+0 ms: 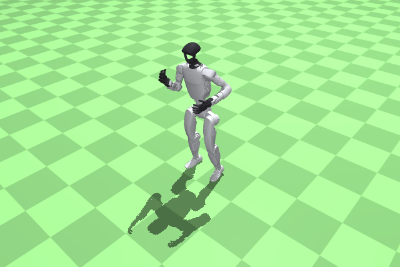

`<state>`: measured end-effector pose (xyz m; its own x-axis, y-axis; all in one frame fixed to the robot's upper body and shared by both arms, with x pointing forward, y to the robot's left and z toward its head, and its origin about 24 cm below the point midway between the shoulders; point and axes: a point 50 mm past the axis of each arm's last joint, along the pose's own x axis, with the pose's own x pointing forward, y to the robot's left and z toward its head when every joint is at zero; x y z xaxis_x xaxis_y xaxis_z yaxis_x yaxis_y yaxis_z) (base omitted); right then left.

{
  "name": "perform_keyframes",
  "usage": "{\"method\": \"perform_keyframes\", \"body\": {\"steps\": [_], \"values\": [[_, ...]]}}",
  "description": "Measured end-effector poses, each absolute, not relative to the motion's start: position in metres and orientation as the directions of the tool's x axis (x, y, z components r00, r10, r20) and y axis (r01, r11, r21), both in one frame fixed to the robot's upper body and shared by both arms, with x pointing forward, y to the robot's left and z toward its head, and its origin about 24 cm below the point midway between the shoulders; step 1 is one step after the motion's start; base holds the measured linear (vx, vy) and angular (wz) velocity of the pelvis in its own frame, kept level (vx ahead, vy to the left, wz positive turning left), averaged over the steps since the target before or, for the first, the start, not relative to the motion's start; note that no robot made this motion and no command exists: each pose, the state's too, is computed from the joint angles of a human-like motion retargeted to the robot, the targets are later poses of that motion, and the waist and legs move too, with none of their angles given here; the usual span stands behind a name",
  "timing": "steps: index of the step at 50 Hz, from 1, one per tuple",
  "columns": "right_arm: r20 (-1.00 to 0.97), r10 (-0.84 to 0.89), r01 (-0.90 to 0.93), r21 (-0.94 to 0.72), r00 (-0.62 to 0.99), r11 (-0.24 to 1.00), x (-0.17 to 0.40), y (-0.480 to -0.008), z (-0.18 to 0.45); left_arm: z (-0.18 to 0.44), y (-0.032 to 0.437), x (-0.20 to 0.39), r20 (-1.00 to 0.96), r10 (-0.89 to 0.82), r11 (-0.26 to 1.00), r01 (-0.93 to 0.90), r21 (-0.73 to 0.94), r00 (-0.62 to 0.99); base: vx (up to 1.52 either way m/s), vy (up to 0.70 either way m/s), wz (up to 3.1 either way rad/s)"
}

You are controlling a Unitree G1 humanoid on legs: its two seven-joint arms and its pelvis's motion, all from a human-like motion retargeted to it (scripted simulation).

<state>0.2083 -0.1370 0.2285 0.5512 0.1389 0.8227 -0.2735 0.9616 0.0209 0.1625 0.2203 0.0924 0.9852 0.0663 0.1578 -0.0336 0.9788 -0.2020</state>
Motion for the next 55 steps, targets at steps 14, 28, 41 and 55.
{"method": "perform_keyframes", "body": {"steps": [14, 28, 41, 55], "values": [[0.091, 0.385, -0.311, -0.432, 0.919, 0.846, 0.144, -0.188, 0.080, 0.326, 0.120, 0.218, 0.976, 0.118, 0.876, 0.443, -0.188, 0.181, 0.02, 0.10, 0.69], [0.521, 0.203, -0.145, -0.149, 0.829, 0.978, 0.240, -0.166, 0.155, 0.161, 0.166, 0.229, 0.572, -0.069, 0.992, 0.118, -0.049, 0.817, -0.01, -0.10, -0.45], [0.906, 0.195, -0.307, -0.077, 0.376, 0.949, 0.197, -0.124, 0.252, 0.070, 0.235, 0.140, 0.123, 0.091, 0.952, -0.123, 0.281, 0.988, -0.02, -0.04, -0.40], [0.178, -0.021, 0.055, -0.192, 0.984, 0.980, 0.179, -0.202, 0.067, 0.313, 0.170, 0.238, 0.983, 0.041, 0.890, -0.455, 0.046, 0.180, -0.21, -0.02, 0.62]]}}
